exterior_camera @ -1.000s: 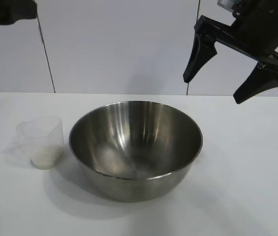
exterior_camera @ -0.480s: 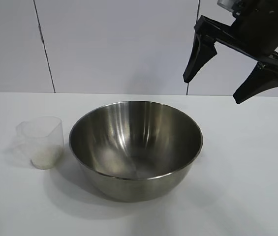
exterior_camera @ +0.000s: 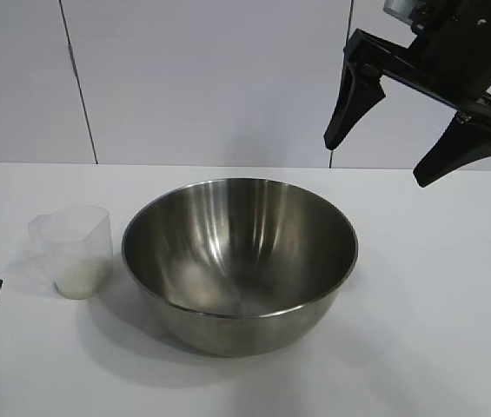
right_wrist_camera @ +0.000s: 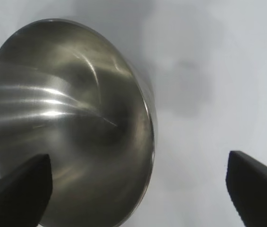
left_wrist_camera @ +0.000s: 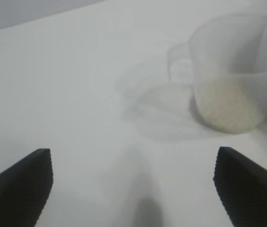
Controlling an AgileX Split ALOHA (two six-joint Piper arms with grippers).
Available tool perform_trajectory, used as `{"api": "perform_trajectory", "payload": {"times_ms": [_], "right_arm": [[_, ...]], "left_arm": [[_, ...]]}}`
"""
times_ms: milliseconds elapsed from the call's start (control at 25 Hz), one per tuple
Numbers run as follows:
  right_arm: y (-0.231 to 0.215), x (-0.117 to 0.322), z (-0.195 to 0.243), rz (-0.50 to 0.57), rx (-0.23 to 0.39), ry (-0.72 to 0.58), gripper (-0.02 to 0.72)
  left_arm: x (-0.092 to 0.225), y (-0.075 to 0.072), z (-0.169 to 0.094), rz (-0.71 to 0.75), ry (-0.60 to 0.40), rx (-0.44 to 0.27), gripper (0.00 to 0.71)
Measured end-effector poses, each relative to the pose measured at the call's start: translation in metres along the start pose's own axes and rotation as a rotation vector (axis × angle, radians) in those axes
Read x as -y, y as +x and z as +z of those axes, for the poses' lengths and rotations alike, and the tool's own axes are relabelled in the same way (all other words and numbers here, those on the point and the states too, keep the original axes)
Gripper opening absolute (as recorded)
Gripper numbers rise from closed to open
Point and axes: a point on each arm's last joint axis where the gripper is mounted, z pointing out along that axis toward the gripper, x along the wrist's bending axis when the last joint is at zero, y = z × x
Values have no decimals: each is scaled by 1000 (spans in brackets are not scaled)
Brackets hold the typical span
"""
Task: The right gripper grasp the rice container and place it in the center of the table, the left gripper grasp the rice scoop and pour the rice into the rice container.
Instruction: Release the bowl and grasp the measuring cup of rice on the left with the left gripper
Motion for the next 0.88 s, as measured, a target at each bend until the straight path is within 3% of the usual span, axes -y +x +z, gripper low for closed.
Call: {"api": "perform_trajectory", "payload": {"times_ms": [480, 880], "right_arm": [[0, 0, 0, 0, 0, 1, 694], [0, 0, 0, 0, 0, 5, 694]], "left_arm": [[-10, -7, 36, -18, -38, -28, 659], [7, -14, 53, -3, 22, -23, 658]]}}
